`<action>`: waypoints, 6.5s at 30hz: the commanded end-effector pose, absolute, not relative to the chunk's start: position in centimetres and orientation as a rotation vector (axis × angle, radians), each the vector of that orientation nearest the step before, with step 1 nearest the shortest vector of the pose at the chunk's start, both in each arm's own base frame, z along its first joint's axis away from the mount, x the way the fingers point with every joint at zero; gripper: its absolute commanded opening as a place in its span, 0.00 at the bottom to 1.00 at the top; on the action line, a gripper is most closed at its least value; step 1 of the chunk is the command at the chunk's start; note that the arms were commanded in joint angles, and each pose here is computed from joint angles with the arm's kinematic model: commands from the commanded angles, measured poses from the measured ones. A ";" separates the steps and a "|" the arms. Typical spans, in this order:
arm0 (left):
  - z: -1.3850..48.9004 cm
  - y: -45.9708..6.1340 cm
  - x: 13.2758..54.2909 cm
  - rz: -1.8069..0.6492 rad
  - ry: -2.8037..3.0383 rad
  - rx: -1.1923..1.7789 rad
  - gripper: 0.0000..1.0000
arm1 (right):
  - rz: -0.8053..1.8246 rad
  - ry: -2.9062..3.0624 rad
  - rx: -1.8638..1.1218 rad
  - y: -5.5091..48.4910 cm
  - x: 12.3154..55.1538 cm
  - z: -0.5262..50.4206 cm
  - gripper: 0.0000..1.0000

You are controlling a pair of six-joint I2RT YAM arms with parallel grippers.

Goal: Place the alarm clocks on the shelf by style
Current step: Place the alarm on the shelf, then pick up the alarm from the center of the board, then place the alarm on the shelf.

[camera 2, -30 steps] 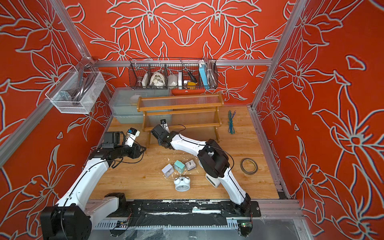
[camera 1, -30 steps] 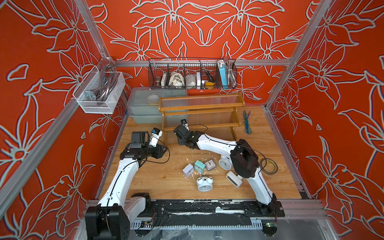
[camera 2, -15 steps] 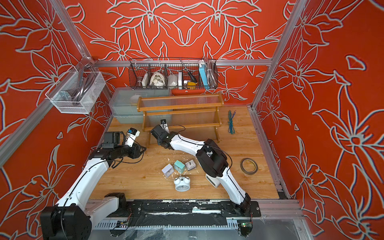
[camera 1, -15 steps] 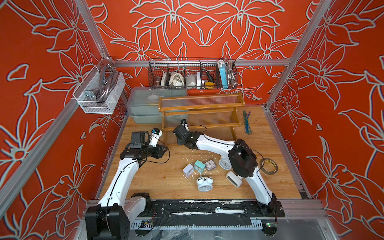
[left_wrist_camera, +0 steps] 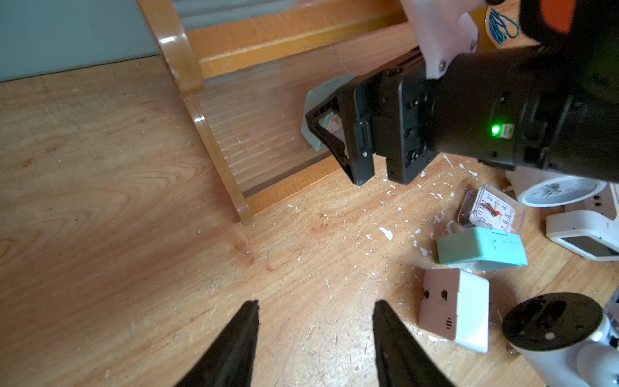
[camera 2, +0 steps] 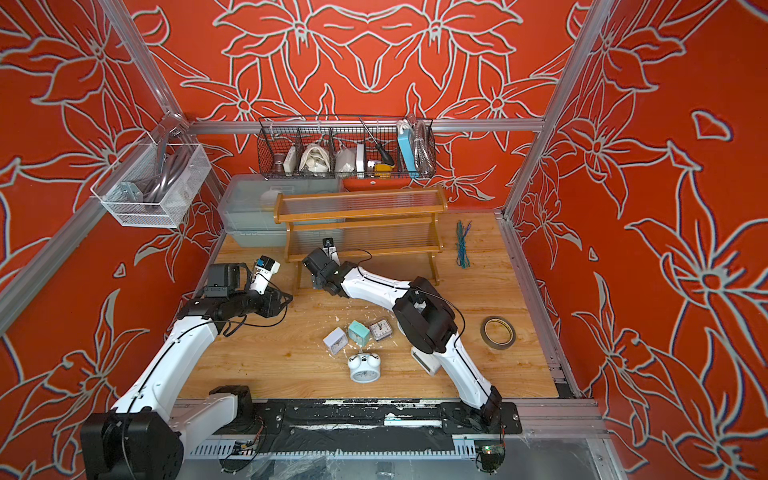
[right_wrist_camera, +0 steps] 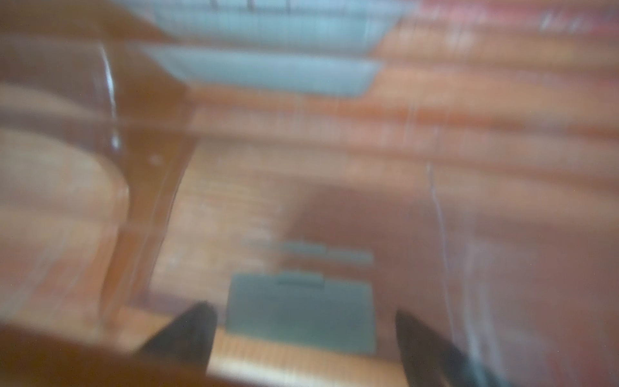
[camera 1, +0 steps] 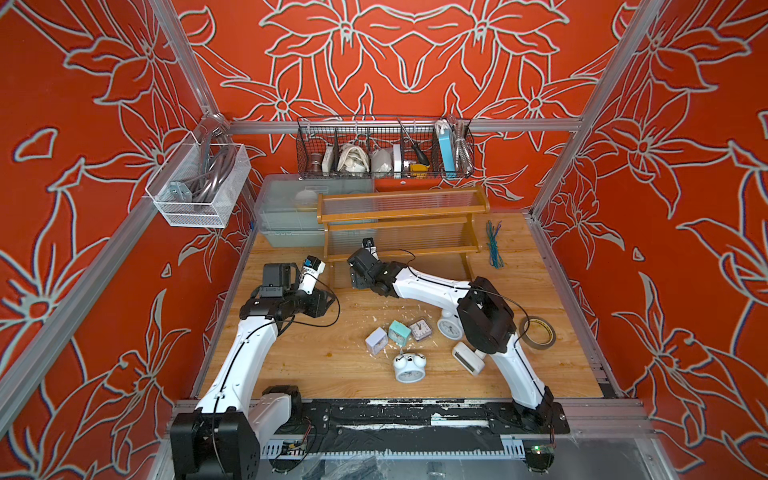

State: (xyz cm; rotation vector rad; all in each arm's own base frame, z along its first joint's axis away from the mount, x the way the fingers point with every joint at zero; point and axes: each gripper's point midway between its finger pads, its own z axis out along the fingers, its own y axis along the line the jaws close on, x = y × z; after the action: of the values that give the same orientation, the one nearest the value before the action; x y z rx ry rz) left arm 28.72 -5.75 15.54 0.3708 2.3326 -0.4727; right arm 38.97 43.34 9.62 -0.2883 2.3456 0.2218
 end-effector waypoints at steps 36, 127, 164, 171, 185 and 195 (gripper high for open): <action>14.7 -7.6 27.5 -0.627 2.335 0.455 0.56 | 0.398 2.415 -1.040 38.7 19.8 11.1 0.87; 14.7 -7.4 27.3 -0.603 2.339 0.454 0.56 | 0.143 2.405 -0.350 34.7 35.0 14.6 0.58; 14.6 -7.4 27.3 -0.606 2.341 0.455 0.56 | 0.113 2.466 -0.284 35.6 41.1 9.6 0.58; 14.4 -7.4 27.2 -0.608 2.346 0.454 0.56 | 0.128 2.481 -0.298 36.4 41.4 8.7 0.59; 14.3 -7.4 27.3 -0.612 2.347 0.455 0.56 | 0.111 2.480 -0.294 36.4 41.8 8.6 0.69; 14.2 -7.5 27.3 -0.618 2.349 0.454 0.56 | 0.132 2.446 -0.309 36.0 41.5 10.8 0.81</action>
State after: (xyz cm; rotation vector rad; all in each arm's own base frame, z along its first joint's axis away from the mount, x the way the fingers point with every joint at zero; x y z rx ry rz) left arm 27.67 -7.35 14.71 0.4468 2.3410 -0.6009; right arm 41.20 36.41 9.04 -0.3070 2.4760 0.1213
